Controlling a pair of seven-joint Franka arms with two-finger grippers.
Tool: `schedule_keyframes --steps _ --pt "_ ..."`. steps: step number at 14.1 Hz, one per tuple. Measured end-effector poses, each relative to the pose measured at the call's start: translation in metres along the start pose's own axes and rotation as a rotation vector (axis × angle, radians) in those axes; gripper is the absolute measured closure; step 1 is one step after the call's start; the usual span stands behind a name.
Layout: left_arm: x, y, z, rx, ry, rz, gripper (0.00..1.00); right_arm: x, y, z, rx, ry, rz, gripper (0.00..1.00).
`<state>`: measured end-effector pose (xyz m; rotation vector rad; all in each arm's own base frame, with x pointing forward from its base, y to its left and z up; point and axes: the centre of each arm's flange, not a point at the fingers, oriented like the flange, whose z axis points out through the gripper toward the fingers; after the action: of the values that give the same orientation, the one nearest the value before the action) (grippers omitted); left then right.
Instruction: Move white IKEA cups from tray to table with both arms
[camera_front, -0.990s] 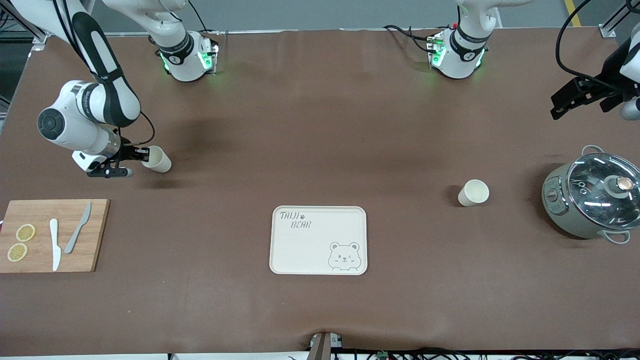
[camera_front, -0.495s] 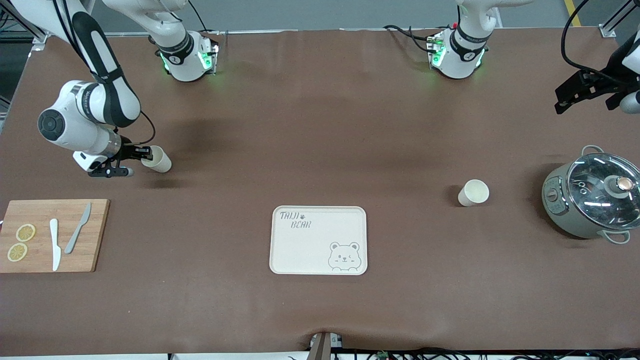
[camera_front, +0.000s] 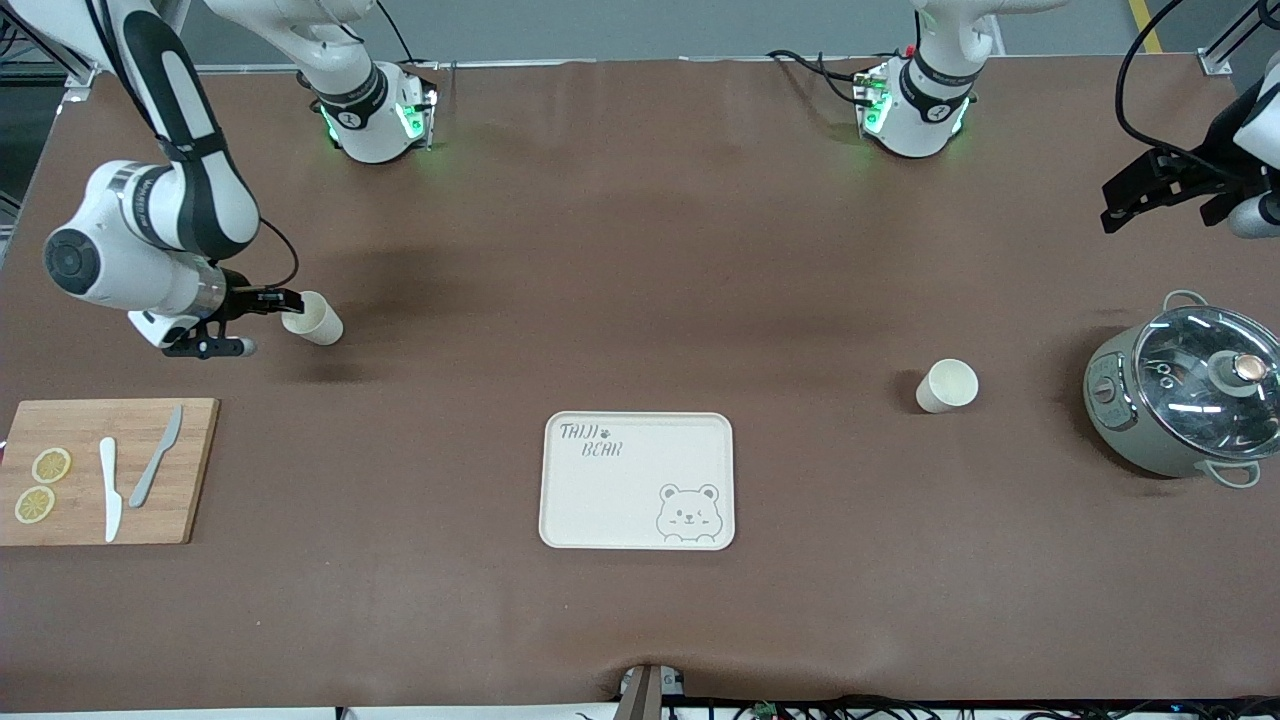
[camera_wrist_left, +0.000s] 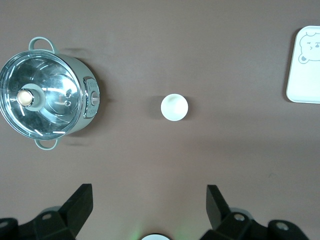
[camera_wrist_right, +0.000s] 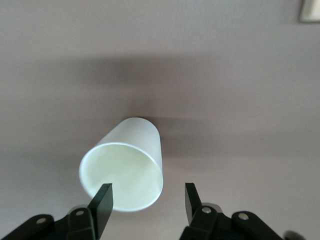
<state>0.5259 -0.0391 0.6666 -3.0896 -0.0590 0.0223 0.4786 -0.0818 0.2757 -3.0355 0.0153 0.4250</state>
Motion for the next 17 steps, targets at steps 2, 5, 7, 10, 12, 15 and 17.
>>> schedule_keyframes --steps 2,5,7,10,12,15,17 --pt "0.0 0.0 0.0 0.0 -0.003 0.005 0.0 0.01 0.002 -0.035 -0.001 0.028 0.002 0.34" --pt "-0.001 0.0 0.0 0.001 -0.007 0.014 0.0 0.024 0.004 -0.085 -0.008 0.084 0.003 0.35" --pt "-0.001 0.0 0.0 0.001 -0.008 0.014 0.0 0.029 0.001 -0.126 -0.013 0.122 -0.004 0.35" --pt "-0.002 0.004 0.0 -0.026 -0.011 0.02 0.0 0.025 -0.016 -0.185 -0.025 0.211 -0.037 0.36" --pt "-0.002 0.006 0.0 -0.042 -0.012 0.023 0.0 0.018 -0.035 -0.223 -0.031 0.245 -0.069 0.34" --pt "-0.002 0.008 0.0 -0.042 -0.014 0.025 0.0 0.007 -0.057 -0.275 -0.034 0.26 -0.099 0.22" --pt "-0.003 0.009 0.001 -0.041 -0.019 0.027 0.0 0.001 -0.061 -0.294 -0.036 0.273 -0.106 0.21"
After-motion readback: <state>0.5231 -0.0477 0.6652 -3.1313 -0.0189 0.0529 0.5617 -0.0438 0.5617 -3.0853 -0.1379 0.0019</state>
